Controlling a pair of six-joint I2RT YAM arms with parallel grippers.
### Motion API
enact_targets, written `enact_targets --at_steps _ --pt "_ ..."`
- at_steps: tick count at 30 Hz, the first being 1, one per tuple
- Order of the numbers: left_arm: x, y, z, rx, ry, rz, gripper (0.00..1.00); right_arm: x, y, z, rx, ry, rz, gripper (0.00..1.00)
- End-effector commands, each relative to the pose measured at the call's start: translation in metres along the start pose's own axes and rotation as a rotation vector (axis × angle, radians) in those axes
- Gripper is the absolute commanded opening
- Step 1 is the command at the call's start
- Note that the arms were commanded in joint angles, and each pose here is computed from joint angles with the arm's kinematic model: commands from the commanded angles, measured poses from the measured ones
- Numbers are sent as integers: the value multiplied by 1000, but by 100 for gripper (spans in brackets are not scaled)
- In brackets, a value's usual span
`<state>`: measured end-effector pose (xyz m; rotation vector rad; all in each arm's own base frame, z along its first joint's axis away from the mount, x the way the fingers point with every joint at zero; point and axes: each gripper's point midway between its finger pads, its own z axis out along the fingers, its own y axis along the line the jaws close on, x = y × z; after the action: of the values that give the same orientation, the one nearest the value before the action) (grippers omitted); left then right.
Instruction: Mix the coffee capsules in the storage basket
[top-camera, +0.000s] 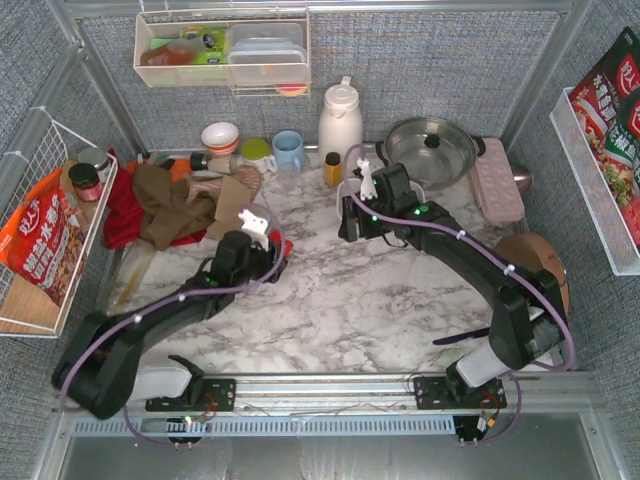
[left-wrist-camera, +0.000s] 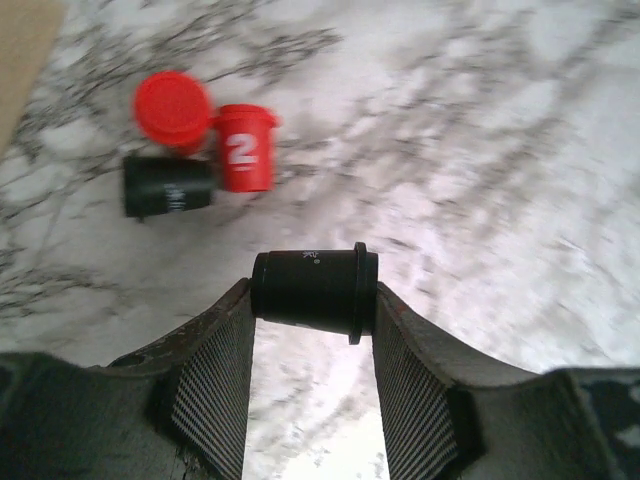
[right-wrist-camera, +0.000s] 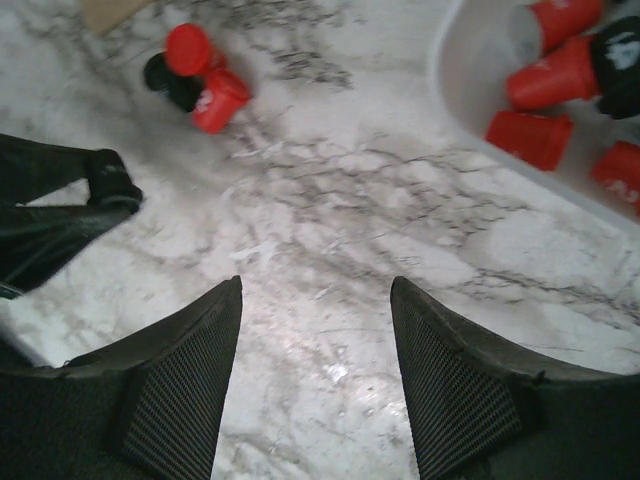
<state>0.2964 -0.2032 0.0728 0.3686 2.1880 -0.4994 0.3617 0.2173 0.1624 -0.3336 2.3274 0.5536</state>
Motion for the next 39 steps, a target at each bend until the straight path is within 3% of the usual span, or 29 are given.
enact_targets --at_steps 1,5,10,23,35,39 --pt "-32 -53 -29 202 -257 131 42 7 38 -15 -79 7 -58 65" --pt "-36 -93 -63 305 -450 292 42 17 75 -26 -171 14 -76 65" --pt "-42 -112 -86 359 -564 399 41 28 120 -38 -299 27 -81 65" --pt "-41 -154 -99 446 -640 577 40 48 148 -44 -372 73 -80 59" --pt "-47 -162 -99 443 -667 610 39 60 149 -41 -370 102 -78 50" --pt "-46 -164 -98 448 -667 608 39 58 147 -38 -352 94 -81 42"
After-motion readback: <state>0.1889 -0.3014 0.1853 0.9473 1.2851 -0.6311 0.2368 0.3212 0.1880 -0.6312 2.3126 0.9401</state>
